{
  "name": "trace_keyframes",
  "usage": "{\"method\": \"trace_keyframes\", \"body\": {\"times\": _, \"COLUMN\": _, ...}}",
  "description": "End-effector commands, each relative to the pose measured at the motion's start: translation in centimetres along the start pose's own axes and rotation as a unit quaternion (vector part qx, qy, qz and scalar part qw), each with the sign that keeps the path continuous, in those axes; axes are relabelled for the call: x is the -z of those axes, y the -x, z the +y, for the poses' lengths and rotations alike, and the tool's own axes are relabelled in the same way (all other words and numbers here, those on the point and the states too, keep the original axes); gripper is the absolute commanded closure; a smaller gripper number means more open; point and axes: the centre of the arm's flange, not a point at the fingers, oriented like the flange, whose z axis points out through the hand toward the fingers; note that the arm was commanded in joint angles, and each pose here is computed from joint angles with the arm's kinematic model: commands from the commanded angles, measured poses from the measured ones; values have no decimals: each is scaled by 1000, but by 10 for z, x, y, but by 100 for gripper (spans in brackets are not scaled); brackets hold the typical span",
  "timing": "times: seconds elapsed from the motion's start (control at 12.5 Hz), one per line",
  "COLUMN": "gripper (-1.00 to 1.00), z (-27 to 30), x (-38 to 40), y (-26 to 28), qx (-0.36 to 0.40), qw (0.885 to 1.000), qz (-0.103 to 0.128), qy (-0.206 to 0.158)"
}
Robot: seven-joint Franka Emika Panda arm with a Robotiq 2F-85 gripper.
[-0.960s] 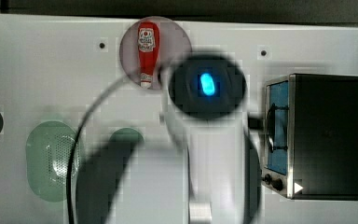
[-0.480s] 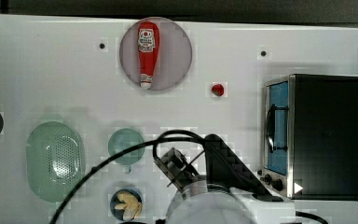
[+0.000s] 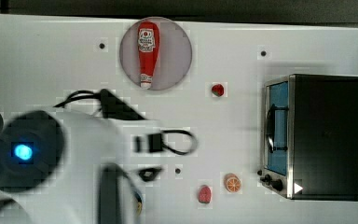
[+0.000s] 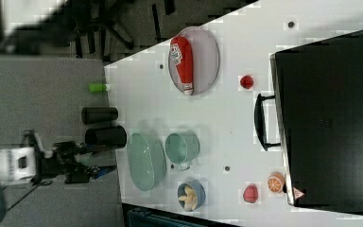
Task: Drag strainer forwards.
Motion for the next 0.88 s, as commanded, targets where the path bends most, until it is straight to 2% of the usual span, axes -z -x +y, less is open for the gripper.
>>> {"method": "trace_keyframes", "body": {"times": 0.08, "gripper": -100, "z": -40, "x": -16, "y": 40, "qx": -52, "qw": 999, "qz": 7, "qy": 0}}
{"method": "trace_keyframes", "body": {"times": 0.32, "gripper": -100, "z": -90, "x": -51, "y": 69, "qx": -92, "qw": 996, "qz": 1, "qy": 0}}
{"method": "trace_keyframes", "body": {"times": 0.48, "gripper": -100, "z": -120, "x": -77, "y": 81, "qx": -119, "qw": 993, "qz": -8, "qy": -14}}
{"method": "trace_keyframes", "body": {"times": 0.88, "gripper": -100, "z": -179, "x": -152, "y": 100, "qx": -196, "qw": 978, "qz": -56, "qy": -38}}
